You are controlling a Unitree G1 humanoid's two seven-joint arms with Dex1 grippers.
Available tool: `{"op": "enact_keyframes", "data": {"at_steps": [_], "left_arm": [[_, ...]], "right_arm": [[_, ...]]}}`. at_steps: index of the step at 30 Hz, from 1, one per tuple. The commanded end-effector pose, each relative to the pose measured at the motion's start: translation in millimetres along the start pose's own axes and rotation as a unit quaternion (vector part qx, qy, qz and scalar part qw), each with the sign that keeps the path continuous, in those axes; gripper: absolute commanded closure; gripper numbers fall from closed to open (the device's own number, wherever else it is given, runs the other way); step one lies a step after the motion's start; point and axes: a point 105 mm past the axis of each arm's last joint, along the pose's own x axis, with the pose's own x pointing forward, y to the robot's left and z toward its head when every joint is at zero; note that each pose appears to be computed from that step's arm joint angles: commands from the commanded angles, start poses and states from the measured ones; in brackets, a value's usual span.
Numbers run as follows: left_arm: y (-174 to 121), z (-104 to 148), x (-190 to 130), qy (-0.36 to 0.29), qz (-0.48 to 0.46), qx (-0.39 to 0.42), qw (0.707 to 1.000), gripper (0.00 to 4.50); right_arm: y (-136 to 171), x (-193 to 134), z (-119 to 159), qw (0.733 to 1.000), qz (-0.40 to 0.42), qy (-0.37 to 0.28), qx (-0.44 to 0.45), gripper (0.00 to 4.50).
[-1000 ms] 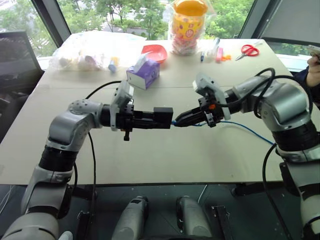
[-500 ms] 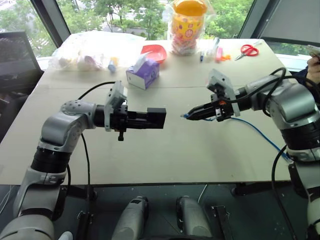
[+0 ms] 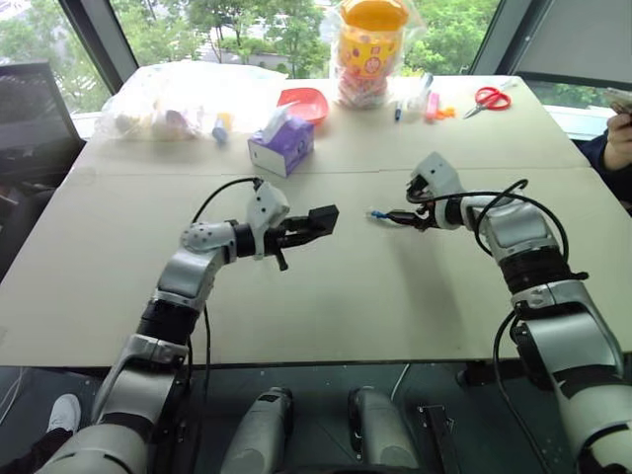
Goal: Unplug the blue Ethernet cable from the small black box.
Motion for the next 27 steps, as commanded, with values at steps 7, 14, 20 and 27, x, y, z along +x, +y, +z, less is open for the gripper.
{"op": "enact_keyframes", "data": {"at_steps": [7,14,20,27], "left_arm": [[20.0,-19.8,20.2,-0.020,0.096,0.015,0.995,4.04],[20.3,-48.5,13.9,0.000,0.107,-0.011,0.994,2.27],[20.2,-49.9,5.1,0.000,0.092,-0.020,0.996,0.06],[18.6,-34.6,-17.1,-0.001,0.057,-0.025,0.998,0.06]], "right_arm": [[19.1,-48.9,10.0,0.998,-0.008,-0.050,0.037,0.81],[47.8,-62.2,11.7,0.996,0.001,-0.066,0.052,0.73],[60.0,-73.1,6.1,0.997,0.015,-0.059,0.056,0.73],[67.8,-90.1,-3.5,0.997,0.039,-0.046,0.043,0.73]]}}
